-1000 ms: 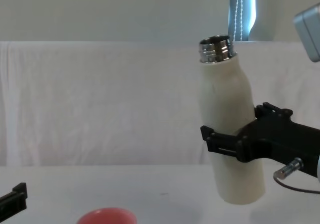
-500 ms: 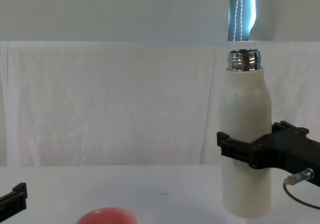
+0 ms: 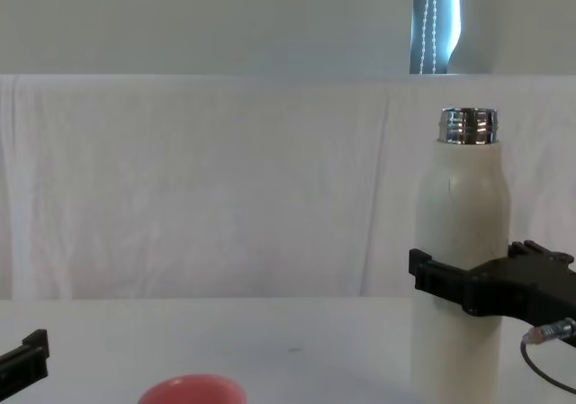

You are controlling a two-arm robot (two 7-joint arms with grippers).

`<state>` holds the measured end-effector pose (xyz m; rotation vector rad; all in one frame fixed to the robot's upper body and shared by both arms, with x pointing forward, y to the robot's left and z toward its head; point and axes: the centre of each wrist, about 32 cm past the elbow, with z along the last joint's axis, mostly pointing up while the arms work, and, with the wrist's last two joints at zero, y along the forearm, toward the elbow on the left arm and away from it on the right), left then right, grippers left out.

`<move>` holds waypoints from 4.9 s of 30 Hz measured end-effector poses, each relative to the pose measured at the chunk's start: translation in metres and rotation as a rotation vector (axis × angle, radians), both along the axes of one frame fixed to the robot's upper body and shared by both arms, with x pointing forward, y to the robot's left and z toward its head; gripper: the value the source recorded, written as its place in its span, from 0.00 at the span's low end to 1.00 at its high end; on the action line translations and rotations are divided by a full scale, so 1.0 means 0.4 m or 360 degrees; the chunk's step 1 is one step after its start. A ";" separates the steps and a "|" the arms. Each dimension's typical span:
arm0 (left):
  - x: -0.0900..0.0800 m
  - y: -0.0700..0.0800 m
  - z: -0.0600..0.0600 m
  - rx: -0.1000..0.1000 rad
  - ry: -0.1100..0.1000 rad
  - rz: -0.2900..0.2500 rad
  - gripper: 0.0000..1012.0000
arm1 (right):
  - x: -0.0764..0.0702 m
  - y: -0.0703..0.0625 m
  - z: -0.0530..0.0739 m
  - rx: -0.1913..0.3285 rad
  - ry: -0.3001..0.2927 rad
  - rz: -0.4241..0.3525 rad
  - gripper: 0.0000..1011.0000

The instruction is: Grasp the thermos with one hand and pour water into the cup lid.

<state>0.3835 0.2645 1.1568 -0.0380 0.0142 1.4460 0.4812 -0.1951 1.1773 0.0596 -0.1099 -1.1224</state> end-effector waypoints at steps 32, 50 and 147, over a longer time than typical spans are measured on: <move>0.000 0.000 0.000 0.0000 0.0000 0.0000 0.99 | 0.016 -0.010 -0.045 -0.0005 0.0014 -0.0046 0.94; 0.000 0.000 0.000 0.0000 0.0000 0.0000 0.99 | 0.020 -0.008 -0.045 -0.0016 0.0010 -0.0024 0.94; 0.000 0.000 0.000 0.0000 0.0000 0.0000 0.99 | -0.030 -0.019 -0.067 0.0034 0.0046 -0.0022 0.99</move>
